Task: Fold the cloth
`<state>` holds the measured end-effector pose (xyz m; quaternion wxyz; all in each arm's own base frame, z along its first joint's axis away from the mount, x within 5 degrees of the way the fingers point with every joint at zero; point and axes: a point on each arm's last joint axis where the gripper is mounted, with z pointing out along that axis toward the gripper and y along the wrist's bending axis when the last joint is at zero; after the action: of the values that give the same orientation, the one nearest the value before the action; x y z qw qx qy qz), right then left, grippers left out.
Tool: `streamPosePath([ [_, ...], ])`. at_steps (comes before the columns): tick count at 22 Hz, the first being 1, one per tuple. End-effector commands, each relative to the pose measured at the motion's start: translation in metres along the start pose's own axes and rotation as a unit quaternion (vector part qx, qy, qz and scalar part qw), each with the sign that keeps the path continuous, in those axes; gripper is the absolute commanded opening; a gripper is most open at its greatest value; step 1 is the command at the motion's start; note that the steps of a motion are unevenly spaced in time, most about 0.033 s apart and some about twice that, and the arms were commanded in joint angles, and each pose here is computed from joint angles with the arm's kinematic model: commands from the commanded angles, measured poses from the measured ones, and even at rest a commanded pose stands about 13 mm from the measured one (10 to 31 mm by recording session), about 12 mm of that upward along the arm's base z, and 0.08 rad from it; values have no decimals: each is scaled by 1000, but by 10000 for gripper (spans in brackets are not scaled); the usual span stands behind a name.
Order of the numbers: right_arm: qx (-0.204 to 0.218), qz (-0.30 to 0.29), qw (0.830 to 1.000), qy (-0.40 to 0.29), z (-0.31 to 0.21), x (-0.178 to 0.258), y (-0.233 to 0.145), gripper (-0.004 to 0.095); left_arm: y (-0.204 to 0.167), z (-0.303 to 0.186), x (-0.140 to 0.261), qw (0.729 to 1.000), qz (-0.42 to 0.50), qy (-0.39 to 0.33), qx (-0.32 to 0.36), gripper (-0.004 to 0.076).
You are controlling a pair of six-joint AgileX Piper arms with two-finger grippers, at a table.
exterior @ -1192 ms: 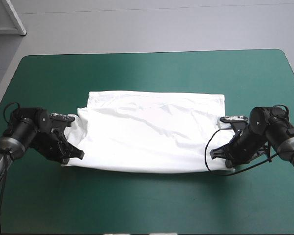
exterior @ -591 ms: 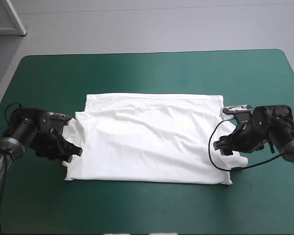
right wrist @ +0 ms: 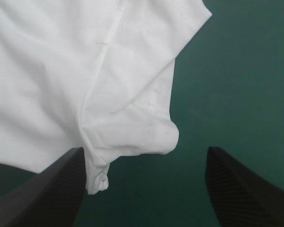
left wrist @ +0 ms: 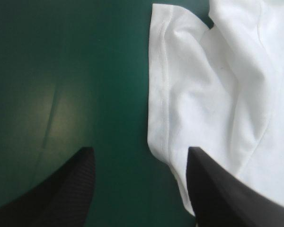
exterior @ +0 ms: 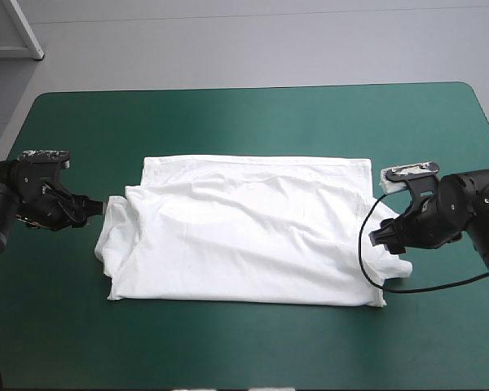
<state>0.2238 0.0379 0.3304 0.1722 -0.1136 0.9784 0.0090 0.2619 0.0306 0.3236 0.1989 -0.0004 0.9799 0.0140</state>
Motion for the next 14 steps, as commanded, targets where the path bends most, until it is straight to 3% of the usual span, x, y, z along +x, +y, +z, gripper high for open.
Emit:
streamPosePath([
  [1, 3, 2, 999, -40, -20, 0, -1, 669, 1, 5, -3, 998, -19, -48, 21, 424],
  [10, -27, 13, 998, -51, -26, 3, 5, 669, 2, 78, -11, 998, -38, 9, 41, 424],
  [14, -36, 13, 998, -58, -26, 2, 6, 670, -4, 88, -13, 998, -36, 19, 51, 423],
])
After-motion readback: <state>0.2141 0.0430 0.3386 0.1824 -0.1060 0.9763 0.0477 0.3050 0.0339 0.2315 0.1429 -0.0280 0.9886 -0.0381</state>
